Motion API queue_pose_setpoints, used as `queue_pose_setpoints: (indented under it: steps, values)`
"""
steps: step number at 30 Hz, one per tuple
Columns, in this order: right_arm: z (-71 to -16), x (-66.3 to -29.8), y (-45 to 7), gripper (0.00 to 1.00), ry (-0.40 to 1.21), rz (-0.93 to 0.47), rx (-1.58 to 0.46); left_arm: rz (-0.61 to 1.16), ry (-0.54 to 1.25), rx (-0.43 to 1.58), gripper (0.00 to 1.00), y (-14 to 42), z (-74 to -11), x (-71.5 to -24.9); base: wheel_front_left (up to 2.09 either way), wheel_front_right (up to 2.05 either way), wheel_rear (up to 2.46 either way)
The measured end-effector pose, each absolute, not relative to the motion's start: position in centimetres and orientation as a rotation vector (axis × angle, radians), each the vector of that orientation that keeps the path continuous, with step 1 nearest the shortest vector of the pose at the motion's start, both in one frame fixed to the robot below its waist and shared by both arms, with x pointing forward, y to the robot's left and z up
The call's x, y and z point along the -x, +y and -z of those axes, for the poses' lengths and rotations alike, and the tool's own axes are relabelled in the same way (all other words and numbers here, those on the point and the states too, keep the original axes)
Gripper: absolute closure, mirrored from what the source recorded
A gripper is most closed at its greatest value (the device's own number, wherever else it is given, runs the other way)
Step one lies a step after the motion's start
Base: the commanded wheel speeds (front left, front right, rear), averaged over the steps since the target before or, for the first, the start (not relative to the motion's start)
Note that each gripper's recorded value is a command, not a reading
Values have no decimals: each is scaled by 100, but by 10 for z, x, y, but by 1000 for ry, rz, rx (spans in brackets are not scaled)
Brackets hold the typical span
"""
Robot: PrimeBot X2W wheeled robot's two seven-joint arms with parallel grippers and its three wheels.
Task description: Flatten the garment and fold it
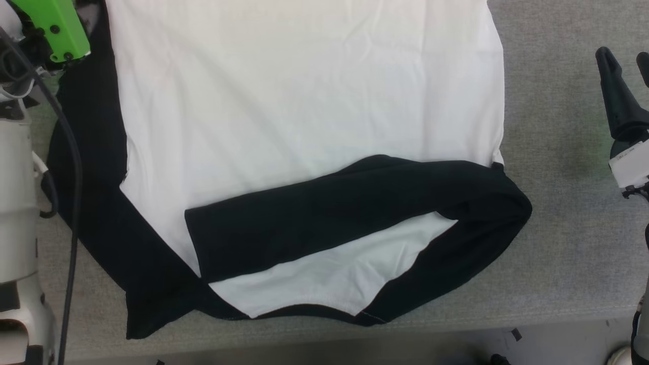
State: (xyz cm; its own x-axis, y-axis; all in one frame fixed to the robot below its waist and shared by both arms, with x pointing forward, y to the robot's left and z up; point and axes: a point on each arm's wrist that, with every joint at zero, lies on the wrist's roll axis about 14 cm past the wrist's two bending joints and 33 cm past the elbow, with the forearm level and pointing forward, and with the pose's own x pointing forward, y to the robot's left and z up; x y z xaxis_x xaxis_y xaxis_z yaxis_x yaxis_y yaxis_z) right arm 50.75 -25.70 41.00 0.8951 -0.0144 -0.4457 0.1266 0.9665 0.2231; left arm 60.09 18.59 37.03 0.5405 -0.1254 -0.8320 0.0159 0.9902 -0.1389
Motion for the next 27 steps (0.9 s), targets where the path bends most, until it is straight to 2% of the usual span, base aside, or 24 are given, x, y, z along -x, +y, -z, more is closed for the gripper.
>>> queue_pose_setpoints:
  steps: [2, 3, 4, 5, 6, 16, 27]
  values:
    - [-410, -508, -258, 0, 456, 76, -250, 106, 1003, 157, 0, 178, -370, -599, 0, 0, 0]
    - [-411, -508, -258, 0, 455, 77, -250, 120, 1006, 170, 19, 175, -370, -598, 0, 0, 0]
    - [-411, -508, -259, 0, 455, 77, -250, 136, 1008, 178, 57, 171, -370, -598, 0, 0, 0]
    - [-411, -508, -259, 0, 454, 78, -251, 146, 1013, 187, 73, 168, -370, -597, 0, 0, 0]
    - [-410, -508, -259, 0, 455, 78, -251, 152, 1014, 187, 100, 167, -369, -596, 0, 0, 0]
    - [-416, -505, -258, 0, 449, 81, -261, 172, 940, 205, 100, 164, -384, -600, 0, 0, 0]
    - [-451, -492, -253, 0, 394, 61, -271, 13, 585, 436, 100, 222, -476, -607, 0, 0, 0]
